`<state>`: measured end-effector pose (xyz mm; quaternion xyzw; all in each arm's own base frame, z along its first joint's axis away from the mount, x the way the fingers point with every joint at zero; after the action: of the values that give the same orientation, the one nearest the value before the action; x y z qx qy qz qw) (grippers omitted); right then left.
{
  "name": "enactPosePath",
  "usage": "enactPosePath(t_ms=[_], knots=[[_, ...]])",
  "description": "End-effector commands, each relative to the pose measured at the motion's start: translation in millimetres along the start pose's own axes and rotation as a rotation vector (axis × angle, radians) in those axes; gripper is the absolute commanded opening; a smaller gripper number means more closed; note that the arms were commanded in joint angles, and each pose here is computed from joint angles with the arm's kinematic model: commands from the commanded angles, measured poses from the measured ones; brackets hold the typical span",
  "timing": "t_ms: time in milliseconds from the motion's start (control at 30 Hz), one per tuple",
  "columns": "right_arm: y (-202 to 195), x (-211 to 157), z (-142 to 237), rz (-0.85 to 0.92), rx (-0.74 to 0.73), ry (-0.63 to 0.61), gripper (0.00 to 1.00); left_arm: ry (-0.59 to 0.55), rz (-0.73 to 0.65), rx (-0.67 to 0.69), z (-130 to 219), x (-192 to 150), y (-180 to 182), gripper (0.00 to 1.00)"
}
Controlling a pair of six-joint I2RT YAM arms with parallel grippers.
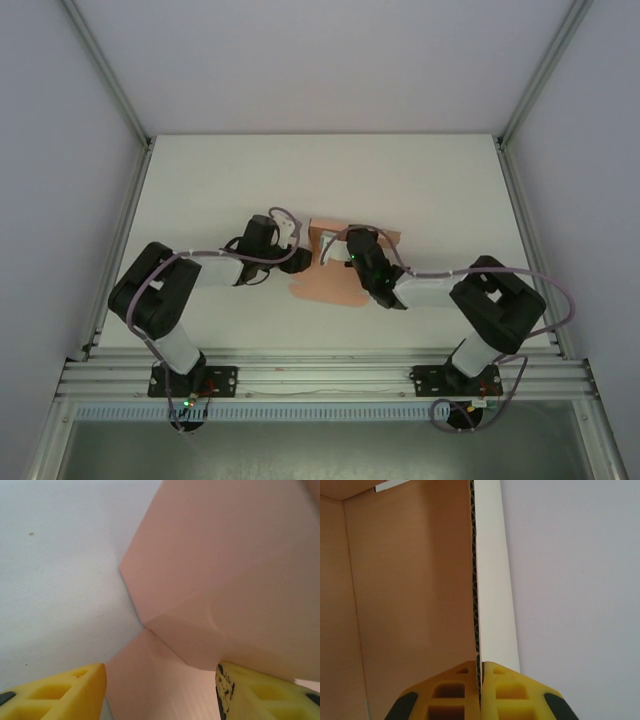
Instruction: Assemble paper box
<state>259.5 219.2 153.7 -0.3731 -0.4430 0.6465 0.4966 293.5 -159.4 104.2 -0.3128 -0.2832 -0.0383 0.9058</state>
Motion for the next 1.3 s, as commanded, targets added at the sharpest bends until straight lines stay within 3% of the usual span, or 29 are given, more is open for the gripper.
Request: enactPosePath(t_ms=[0,333,533,833,967,1067,1267], knots=[[33.0,3.7,3.6,0.072,0.058,0.029,0.0,-0.057,-0.031,-0.008,-1.2,6.8,-1.6,0.59],[83.9,2.8,13.0,0.268,0.096,0.092,0.0,-0.086,-0.095,-0.072,-9.4,16.6,-7.6,0.62],[97.5,1.0,17.8,0.352,0.167,0.121,0.0,-0.136,-0.114,-0.109,-5.3,14.6,-9.0,0.7],[90.9,7.8,20.1,0.26,0.265,0.052,0.0,-0.205,-0.238,-0.267,-18.2,40.5,-27.6,0.73],[89.9,4.2,13.7,0.218,0.354,0.049,0.0,-0.217,-0.284,-0.334,-21.6,47.9,-35.2,0.71],[85.6,4.0,10.1,0.214,0.358,0.047,0.0,-0.223,-0.279,-0.328,-24.3,51.6,-36.3,0.6],[81.0,4.0,6.6,0.199,0.404,0.017,0.0,-0.254,-0.304,-0.348,-30.0,59.1,-40.1,0.6]])
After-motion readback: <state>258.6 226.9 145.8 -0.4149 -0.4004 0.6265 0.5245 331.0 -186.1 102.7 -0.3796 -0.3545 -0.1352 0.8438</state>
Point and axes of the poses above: each hand's point on the last joint's axis, 136 mm out from that joint toward the fingers, its own z axis back along the fingers, its own y axis along the line the jaws close on, x = y × z, the point moved 10 cm from there along z, back along the fingers, and after that the axes turned 15 degrees about z, right-handed, at the moved point
